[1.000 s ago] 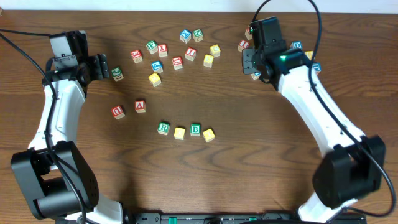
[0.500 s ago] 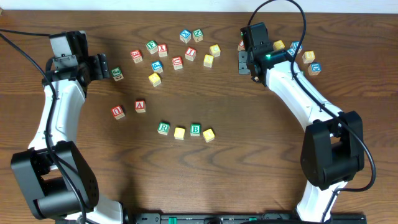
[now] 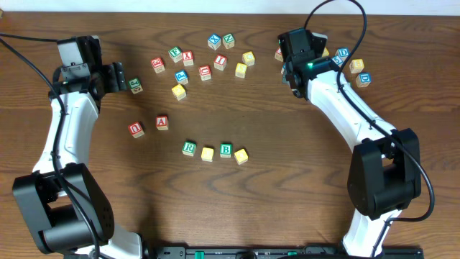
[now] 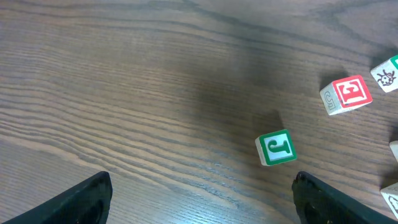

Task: Spell out ROBOT
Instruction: 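Position the right gripper over the blue T block in the upper-right pile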

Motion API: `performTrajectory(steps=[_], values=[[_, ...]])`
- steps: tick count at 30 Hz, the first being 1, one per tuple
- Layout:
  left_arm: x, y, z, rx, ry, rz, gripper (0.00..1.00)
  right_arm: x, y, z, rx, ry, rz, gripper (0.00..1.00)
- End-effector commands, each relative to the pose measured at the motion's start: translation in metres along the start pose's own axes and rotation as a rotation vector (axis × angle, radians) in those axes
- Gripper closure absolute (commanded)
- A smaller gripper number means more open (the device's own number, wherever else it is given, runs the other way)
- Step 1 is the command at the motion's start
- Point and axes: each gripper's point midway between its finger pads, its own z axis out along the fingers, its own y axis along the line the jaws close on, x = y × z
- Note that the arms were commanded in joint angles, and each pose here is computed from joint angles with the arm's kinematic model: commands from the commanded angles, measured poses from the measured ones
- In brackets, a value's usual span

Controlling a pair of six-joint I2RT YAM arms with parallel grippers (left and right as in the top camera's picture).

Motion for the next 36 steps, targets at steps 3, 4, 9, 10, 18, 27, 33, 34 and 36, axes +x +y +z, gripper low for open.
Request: performTrajectory(steps=[3, 4, 9, 10, 18, 27, 33, 34, 36], values=[[0.001, 0.002, 0.001, -0.004, 0.001, 0.004, 0.09, -0.014, -0.026, -0.008, 0.112, -0.064, 0.136, 0.59], [0.001, 0.002, 0.001, -0.004, 0.001, 0.004, 0.09, -0.014, -0.027, -0.008, 0.115, -0.066, 0.135, 0.59], [0.001, 0.002, 0.001, -0.004, 0.001, 0.004, 0.09, -0.015, -0.029, -0.007, 0.122, -0.069, 0.145, 0.59], [0.001, 0.002, 0.001, -0.004, 0.000, 0.004, 0.09, -0.015, -0.030, -0.005, 0.125, -0.067, 0.152, 0.58], [0.001, 0.002, 0.001, -0.004, 0.001, 0.004, 0.09, -0.010, -0.029, 0.000, 0.127, -0.053, 0.147, 0.57], [0.001, 0.002, 0.001, -0.004, 0.001, 0.004, 0.09, 0.010, -0.020, 0.025, 0.023, 0.085, 0.151, 0.52], [0.001, 0.002, 0.001, -0.004, 0.001, 0.004, 0.09, 0.013, -0.042, 0.034, 0.058, 0.127, 0.208, 0.52], [0.001, 0.002, 0.001, -0.004, 0.001, 0.004, 0.09, 0.013, -0.044, 0.035, 0.063, 0.130, 0.211, 0.52], [0.001, 0.002, 0.001, -0.004, 0.001, 0.004, 0.09, 0.013, -0.048, 0.036, 0.068, 0.135, 0.216, 0.52]])
